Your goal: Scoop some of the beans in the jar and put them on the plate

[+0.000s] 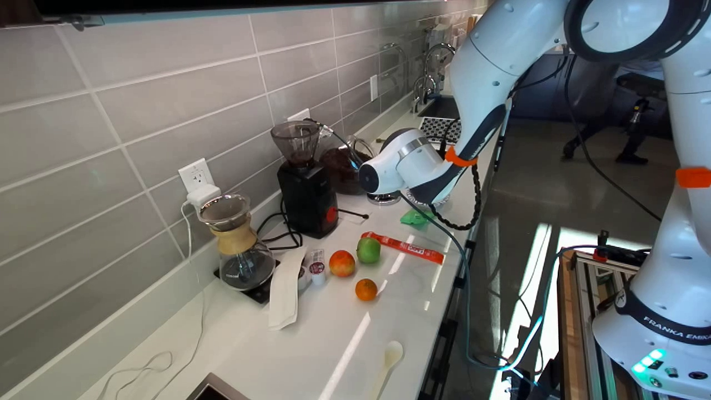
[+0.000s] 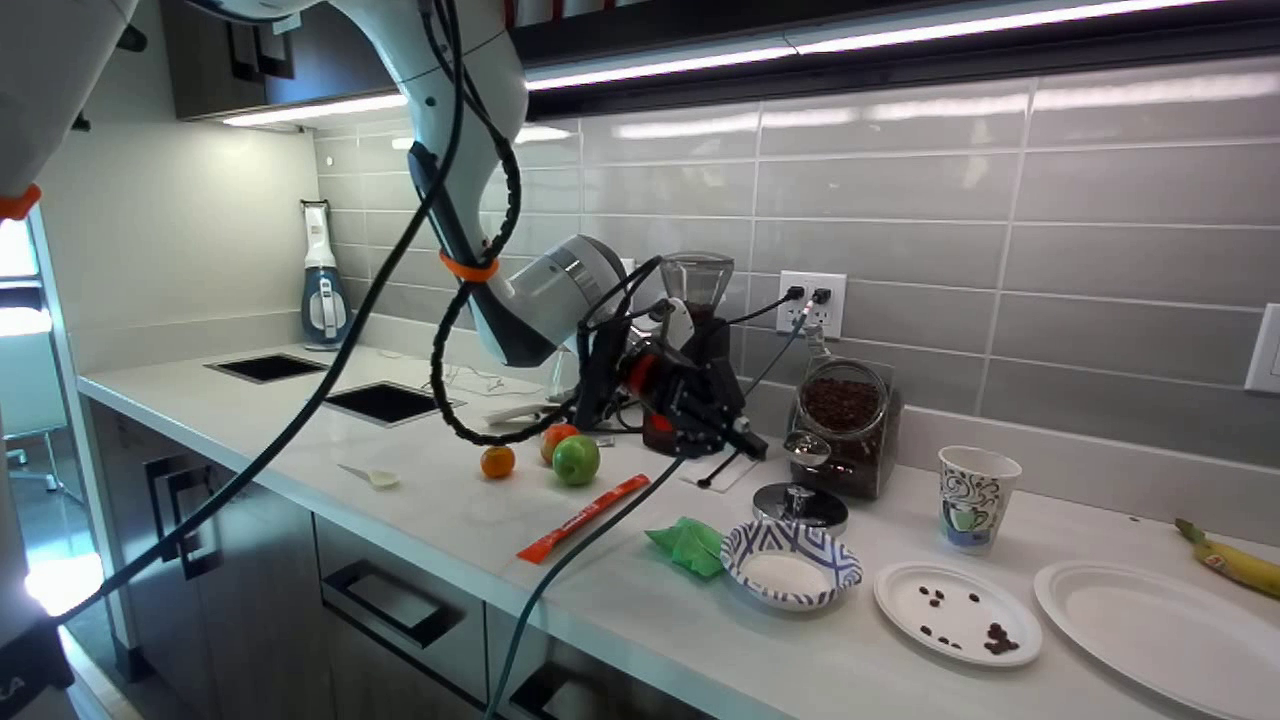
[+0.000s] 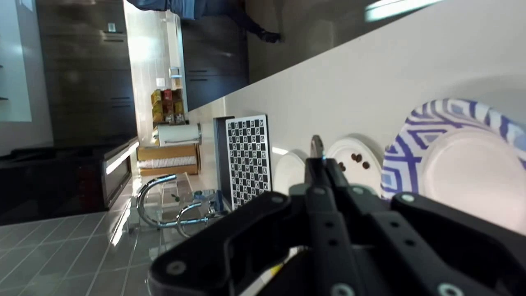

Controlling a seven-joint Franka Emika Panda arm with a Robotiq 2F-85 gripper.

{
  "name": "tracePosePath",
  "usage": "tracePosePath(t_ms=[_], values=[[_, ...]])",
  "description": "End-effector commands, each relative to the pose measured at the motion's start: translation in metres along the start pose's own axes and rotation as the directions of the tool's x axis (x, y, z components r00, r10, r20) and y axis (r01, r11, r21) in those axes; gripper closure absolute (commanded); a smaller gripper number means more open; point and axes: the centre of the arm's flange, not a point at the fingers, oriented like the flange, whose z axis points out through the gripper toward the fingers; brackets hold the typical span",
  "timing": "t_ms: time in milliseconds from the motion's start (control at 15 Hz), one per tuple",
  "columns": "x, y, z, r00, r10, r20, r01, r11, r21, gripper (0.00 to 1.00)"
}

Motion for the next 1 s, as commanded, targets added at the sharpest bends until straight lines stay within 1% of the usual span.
tracePosePath(t_ms=[0,133,267,400,533,667,933], values=[[-0.026,0.001,-0.001,0.995,0.031,0.096,-0.036,0.998,0.058,0.99],[-0.029,0.001,0.0,0.991,0.021,0.129,-0.035,0.994,0.104,0.99],[-0.029,0.004,0.002,0.99,0.005,0.143,-0.026,0.988,0.149,0.99],[-0.027,0.008,0.008,0.988,-0.012,0.155,-0.021,0.978,0.21,0.99],[-0.024,0.014,0.014,0.986,-0.018,0.163,-0.03,0.957,0.288,0.99],[-0.022,0.02,0.02,0.987,-0.026,0.16,-0.035,0.93,0.367,0.99],[-0.02,0.035,0.032,0.987,-0.025,0.162,-0.056,0.876,0.478,0.99]])
